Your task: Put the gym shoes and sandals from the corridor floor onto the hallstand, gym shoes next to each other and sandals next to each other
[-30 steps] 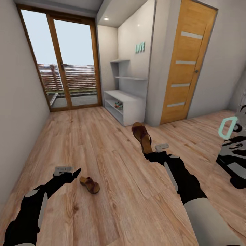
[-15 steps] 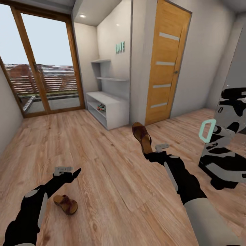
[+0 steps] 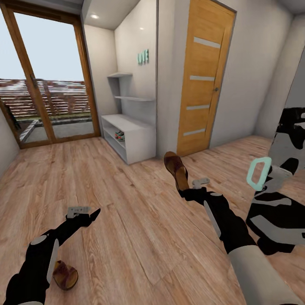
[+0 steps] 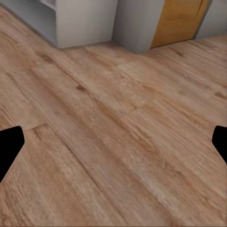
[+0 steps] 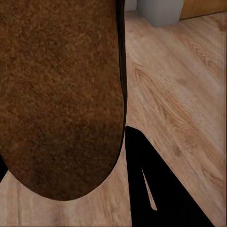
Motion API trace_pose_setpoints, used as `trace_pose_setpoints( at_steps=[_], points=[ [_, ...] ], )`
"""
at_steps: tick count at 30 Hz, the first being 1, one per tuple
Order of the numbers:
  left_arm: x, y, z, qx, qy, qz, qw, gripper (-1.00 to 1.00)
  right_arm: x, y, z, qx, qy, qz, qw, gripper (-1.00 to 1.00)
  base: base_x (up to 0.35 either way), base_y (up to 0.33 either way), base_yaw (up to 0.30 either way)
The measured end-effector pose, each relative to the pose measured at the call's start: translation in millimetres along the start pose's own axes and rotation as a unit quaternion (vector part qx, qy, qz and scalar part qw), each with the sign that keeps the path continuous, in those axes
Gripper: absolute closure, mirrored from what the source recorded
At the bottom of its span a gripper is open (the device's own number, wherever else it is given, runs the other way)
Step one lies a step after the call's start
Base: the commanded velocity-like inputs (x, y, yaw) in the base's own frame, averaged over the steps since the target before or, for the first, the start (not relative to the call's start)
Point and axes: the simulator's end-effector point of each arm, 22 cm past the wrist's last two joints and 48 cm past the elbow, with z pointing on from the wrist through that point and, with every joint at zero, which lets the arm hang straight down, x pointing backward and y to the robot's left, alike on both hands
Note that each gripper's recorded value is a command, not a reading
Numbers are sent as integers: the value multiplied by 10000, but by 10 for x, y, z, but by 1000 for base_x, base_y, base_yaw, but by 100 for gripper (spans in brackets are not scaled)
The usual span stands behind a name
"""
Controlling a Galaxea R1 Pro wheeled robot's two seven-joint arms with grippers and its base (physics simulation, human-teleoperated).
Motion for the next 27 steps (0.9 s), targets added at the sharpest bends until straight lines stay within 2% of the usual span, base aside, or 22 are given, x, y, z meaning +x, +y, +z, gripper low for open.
trace_pose_setpoints(
  at_steps=[12,20,27],
  points=[
    [0,0,0,0,0,0,10000,-100,-4,-1,-1,8,-4,-14,10000,100,347,-91,3],
    [38,8,13,-5,35,-7,10000,-100,35,-2,26,6,30,-8,10000,100,349,-75,134],
    [47,9,17,-5,44,-9,10000,-100,46,-2,32,2,39,-6,10000,100,349,-58,27]
  ],
)
